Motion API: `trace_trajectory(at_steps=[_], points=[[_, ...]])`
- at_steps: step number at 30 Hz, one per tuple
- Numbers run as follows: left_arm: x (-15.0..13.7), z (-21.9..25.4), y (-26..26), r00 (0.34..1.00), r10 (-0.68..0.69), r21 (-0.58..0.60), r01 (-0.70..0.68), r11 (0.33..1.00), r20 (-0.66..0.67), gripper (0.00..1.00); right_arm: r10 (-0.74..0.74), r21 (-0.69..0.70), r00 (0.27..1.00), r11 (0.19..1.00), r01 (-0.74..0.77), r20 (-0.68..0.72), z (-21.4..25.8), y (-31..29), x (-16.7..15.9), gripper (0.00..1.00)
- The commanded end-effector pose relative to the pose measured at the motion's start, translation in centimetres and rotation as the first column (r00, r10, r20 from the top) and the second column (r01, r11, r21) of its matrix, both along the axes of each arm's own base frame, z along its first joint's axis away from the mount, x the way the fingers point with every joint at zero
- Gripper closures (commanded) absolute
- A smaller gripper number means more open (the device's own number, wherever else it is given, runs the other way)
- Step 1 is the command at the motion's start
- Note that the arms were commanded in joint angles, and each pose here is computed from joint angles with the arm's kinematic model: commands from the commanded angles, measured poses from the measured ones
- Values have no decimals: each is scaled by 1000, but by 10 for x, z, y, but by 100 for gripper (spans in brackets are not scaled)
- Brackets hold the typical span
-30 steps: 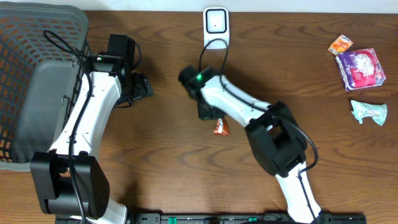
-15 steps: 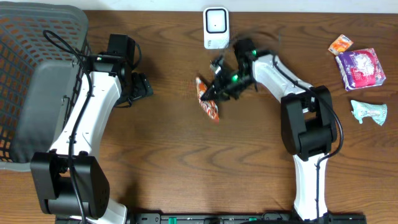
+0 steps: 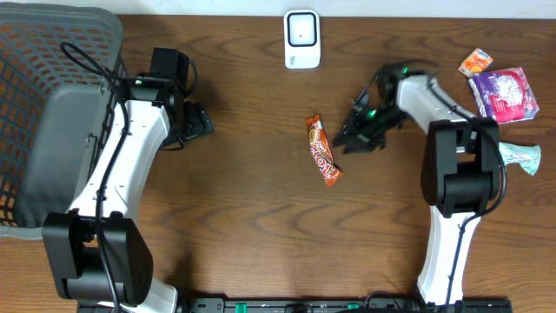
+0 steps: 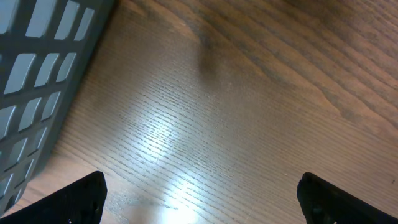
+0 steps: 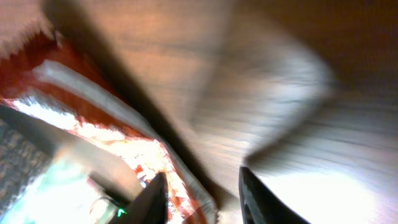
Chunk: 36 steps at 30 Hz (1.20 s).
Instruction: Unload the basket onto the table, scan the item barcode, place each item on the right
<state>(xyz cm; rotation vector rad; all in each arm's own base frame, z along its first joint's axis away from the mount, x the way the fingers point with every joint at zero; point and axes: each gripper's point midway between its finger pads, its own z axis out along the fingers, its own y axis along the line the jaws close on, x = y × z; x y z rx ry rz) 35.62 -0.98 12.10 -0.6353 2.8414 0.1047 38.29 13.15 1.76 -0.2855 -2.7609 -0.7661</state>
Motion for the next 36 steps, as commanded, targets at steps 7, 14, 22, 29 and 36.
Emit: trace_trajectory(at_steps=[7,14,22,29,36], points=[[-4,-5,4,1000,21,14,-21,1000,-17,2,305,-322,940,915,-244,152,83,-6,18,32],[-4,-5,4,1000,21,14,-21,1000,-17,2,470,-441,852,831,-339,230,75,54,20,1],[-4,-5,4,1000,21,14,-21,1000,-17,2,590,-574,775,724,-382,228,74,78,12,1],[-4,-5,4,1000,21,14,-21,1000,-17,2,646,-778,740,558,-287,190,83,76,11,1],[-4,-5,4,1000,21,14,-21,1000,-17,2,643,-823,747,509,-252,169,68,79,4,1]])
